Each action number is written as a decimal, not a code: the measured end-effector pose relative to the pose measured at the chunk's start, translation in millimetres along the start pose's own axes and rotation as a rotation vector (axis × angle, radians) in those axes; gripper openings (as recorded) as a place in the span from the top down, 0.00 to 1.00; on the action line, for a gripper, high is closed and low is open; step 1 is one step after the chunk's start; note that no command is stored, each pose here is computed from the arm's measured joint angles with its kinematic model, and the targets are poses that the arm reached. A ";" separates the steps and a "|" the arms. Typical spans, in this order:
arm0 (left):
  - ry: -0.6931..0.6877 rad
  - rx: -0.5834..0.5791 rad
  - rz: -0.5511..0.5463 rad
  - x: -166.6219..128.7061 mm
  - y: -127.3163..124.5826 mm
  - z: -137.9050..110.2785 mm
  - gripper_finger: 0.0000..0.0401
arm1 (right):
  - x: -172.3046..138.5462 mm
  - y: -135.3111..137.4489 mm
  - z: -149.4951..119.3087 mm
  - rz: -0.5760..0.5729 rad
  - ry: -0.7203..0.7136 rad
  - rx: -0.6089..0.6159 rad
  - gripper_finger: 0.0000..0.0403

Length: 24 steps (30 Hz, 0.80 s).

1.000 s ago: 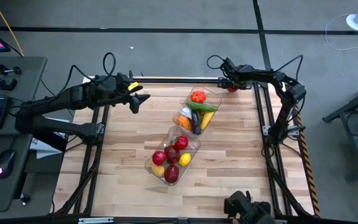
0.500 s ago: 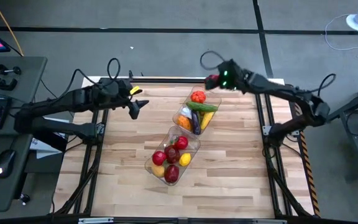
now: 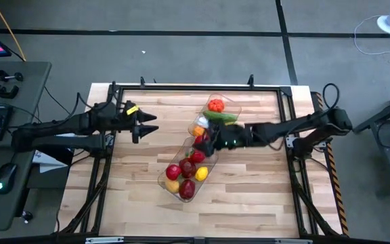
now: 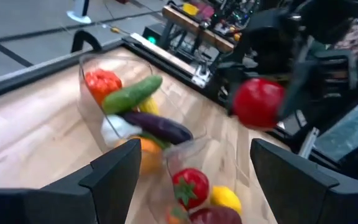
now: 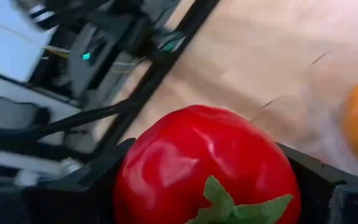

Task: Sort produce into baskets
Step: Put the red tomato into the bottom transparent bin

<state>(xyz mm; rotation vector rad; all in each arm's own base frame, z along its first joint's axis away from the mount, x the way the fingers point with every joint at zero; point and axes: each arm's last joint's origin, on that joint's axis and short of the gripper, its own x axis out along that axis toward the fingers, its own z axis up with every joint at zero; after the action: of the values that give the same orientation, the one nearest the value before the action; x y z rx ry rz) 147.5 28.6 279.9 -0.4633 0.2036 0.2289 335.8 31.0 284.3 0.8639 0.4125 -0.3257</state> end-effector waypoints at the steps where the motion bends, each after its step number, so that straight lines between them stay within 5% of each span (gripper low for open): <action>1: 0.004 -0.003 -0.004 -1.3 0.8 -3.3 0.27 | 1.6 4.8 -6.6 0.023 0.009 0.018 0.26; 8: -0.040 -0.018 -0.046 -6.7 -1.7 -4.2 0.27 | 3.9 16.6 -31.1 0.053 0.062 0.040 0.26; 24: -0.248 -0.030 -0.134 -9.9 -10.5 15.6 0.27 | 8.9 8.1 -21.2 0.017 0.031 -0.053 0.26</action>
<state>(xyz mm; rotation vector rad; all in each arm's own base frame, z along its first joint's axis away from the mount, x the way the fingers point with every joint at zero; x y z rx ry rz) 143.0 25.0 300.3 -0.4722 -0.0735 0.1561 342.5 51.7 273.1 0.8216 0.4402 -0.2847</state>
